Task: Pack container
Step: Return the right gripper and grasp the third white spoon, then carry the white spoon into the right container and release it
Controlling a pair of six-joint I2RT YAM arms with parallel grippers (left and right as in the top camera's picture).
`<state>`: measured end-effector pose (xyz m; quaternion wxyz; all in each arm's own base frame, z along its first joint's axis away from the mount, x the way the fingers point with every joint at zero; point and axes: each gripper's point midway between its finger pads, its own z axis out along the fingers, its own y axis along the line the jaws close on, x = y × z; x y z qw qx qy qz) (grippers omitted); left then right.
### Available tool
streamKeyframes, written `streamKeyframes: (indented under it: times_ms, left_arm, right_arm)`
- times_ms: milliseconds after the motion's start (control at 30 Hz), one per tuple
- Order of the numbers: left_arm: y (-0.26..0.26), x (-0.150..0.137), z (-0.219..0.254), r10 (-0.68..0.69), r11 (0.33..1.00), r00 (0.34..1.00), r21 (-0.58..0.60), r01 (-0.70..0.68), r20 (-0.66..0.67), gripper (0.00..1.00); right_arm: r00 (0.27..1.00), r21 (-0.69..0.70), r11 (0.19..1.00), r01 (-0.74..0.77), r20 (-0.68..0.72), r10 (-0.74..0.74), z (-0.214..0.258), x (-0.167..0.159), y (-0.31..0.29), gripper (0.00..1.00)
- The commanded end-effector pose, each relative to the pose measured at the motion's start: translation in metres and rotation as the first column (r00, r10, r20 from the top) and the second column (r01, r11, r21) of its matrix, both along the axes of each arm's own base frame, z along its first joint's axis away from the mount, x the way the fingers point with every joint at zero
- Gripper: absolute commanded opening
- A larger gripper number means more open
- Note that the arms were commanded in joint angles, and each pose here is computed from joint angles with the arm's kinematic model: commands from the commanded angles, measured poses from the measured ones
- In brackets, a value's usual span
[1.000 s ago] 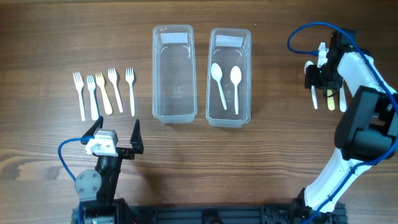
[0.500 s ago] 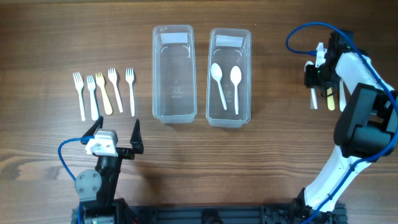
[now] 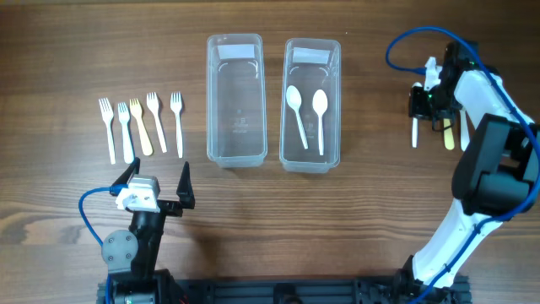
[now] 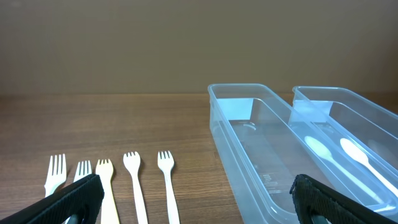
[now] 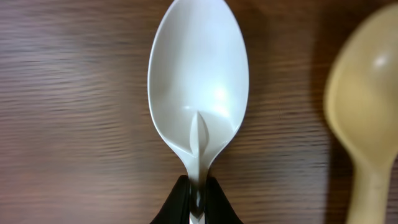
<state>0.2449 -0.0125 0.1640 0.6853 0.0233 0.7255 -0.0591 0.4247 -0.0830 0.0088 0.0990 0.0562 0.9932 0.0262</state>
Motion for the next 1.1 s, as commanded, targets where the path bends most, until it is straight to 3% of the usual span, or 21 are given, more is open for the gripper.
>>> streamKeyframes:
  times_ms: [0,233,367,667,967,1033,1067]
  left_arm:
    - [-0.001,0.000,-0.002,-0.004,1.000,1.000,0.022,0.004,0.002,1.00]
    - [-0.001,0.000,-0.002,-0.004,1.000,1.000,0.022,0.004,0.002,1.00]
    - [-0.001,0.000,-0.002,-0.004,1.000,1.000,0.022,0.004,0.002,1.00]
    - [-0.001,0.000,-0.002,-0.004,1.000,1.000,0.022,0.004,0.002,1.00]
    - [-0.001,0.000,-0.002,-0.004,1.000,1.000,0.022,0.004,0.002,1.00]
    - [-0.001,0.000,-0.002,-0.004,1.000,1.000,0.022,0.004,0.002,1.00]
    - [-0.001,0.000,-0.002,-0.004,1.000,1.000,0.022,0.004,0.002,1.00]
  right_arm:
    - [0.979,0.009,0.999,-0.048,0.200,0.045,0.083,0.021,0.031,0.04]
    - [0.903,0.074,0.978,-0.196,0.403,0.151,0.176,0.014,0.103,0.04]
    - [0.869,0.103,0.953,-0.284,0.449,0.210,0.198,0.005,0.150,0.04]
    - [0.847,0.134,0.904,-0.405,0.428,0.316,0.178,-0.003,0.237,0.04]
    - [0.866,0.149,0.898,-0.414,0.368,0.338,0.139,0.001,0.267,0.06]
    - [0.869,0.149,0.898,-0.415,0.358,0.342,0.134,0.002,0.267,0.45]
    - [0.869,0.149,0.897,-0.415,0.358,0.343,0.133,0.002,0.267,0.49]
